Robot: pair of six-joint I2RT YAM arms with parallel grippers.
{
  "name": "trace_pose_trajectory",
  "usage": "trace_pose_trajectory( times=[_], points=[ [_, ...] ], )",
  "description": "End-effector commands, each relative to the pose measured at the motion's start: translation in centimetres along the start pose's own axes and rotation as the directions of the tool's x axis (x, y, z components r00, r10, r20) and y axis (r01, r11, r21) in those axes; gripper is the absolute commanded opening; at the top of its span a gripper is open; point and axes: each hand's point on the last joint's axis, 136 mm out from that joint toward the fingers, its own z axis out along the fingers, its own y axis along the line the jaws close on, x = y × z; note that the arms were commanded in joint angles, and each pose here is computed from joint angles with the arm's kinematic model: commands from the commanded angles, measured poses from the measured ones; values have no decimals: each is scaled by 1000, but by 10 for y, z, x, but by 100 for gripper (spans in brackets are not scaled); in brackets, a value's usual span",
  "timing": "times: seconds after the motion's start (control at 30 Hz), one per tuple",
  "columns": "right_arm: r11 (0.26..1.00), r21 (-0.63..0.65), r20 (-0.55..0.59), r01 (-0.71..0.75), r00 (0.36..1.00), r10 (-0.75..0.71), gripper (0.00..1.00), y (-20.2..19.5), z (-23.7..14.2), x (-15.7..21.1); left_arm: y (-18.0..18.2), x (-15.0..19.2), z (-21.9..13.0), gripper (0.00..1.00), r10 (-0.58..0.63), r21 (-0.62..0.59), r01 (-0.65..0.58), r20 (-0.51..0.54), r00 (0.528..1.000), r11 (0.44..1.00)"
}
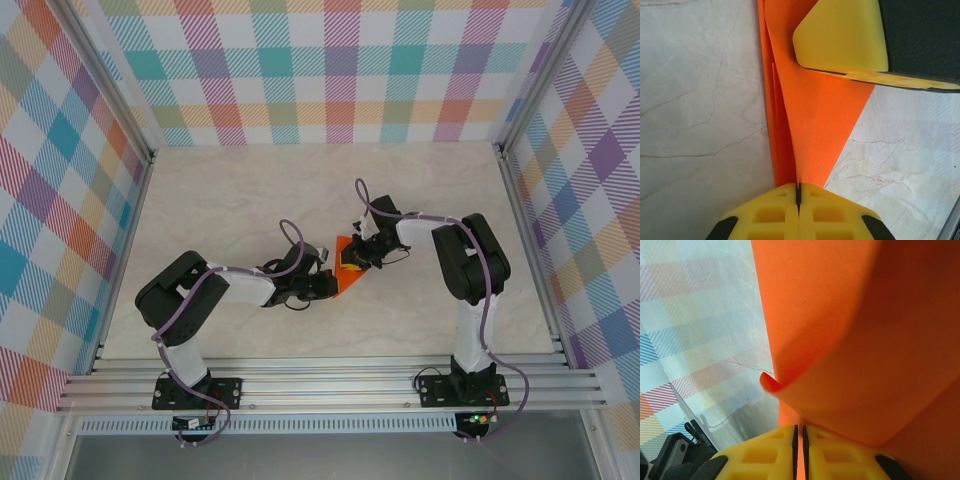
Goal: Fold a paper plane with a square sheet of paper (pick it up from the middle)
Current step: Fourth fold the wing at the center of the table.
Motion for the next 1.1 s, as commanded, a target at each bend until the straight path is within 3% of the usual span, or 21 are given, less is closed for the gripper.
trace_pose_trajectory(
  times=[0.0,0.2,0.4,0.63,0.83,1.07],
  points=[
    [997,73,-23,-17,1000,19,14,-22,12,3,37,23,-6,9,-72,-122,64,-69,995,990],
    [995,93,-35,-20,999,23,13,-29,13,9,17,4,-24,25,-53,-100,52,-5,999,994],
    [995,100,-33,-23,999,26,13,-31,13,10,2,-17,-47,31,-36,-109,45,77,996,993],
    [993,116,-32,-26,999,30,13,-35,13,11,-11,-40,-65,26,-54,-102,70,159,986,992],
    [991,126,-33,-32,999,37,13,-38,14,11,-41,-44,-42,19,-44,25,42,78,996,999],
    [991,127,-33,-35,999,39,13,-39,14,12,-41,-35,-11,15,-61,59,61,-10,998,996]
  ],
)
